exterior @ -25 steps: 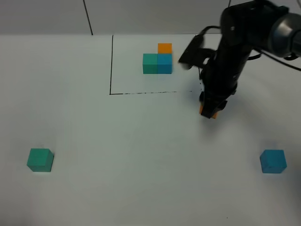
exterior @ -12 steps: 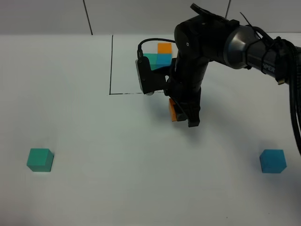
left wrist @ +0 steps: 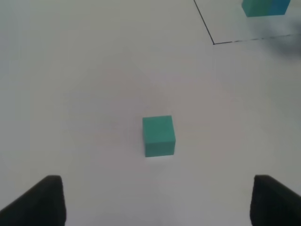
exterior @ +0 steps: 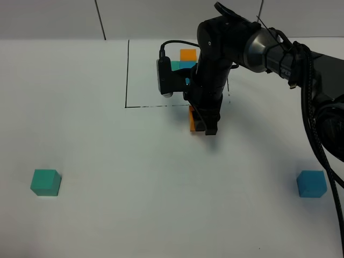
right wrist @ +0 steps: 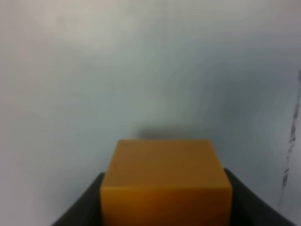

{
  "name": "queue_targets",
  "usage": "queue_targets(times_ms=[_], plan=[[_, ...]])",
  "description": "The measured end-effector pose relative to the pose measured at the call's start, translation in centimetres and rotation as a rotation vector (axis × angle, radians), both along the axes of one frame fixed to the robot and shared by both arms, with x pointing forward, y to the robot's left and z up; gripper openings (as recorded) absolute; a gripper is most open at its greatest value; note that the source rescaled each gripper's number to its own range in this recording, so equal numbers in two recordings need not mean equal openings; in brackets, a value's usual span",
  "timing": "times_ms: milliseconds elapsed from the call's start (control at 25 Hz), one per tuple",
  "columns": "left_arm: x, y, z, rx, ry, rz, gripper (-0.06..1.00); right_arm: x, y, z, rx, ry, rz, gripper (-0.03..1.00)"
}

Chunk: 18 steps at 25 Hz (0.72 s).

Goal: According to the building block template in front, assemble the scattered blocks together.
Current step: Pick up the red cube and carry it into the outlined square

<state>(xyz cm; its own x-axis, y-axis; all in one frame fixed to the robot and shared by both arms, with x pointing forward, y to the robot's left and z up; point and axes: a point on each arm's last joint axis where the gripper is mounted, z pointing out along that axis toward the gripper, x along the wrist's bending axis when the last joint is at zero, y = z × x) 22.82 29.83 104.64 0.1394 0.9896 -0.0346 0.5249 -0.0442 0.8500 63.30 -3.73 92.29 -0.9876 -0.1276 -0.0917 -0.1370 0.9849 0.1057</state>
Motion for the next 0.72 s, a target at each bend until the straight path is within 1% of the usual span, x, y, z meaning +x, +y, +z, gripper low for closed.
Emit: queue_targets(times_ms=[320, 600, 720], plan=[[0.0, 0.0, 0.0, 0.0, 0.0, 0.0, 0.78, 1.1, -1.2, -1.2, 0.005, 0.022, -0.043, 0.02], [0.0, 0.0, 0.0, 0.0, 0.0, 0.0, 0.78, 1.3, -0.9, -1.1, 0.046, 0.009, -0.058, 0.02], [0.0, 0.0, 0.0, 0.0, 0.0, 0.0, 0.78, 1.3, -0.9, -1.1, 0.05, 0.009, -0.06, 0.02]])
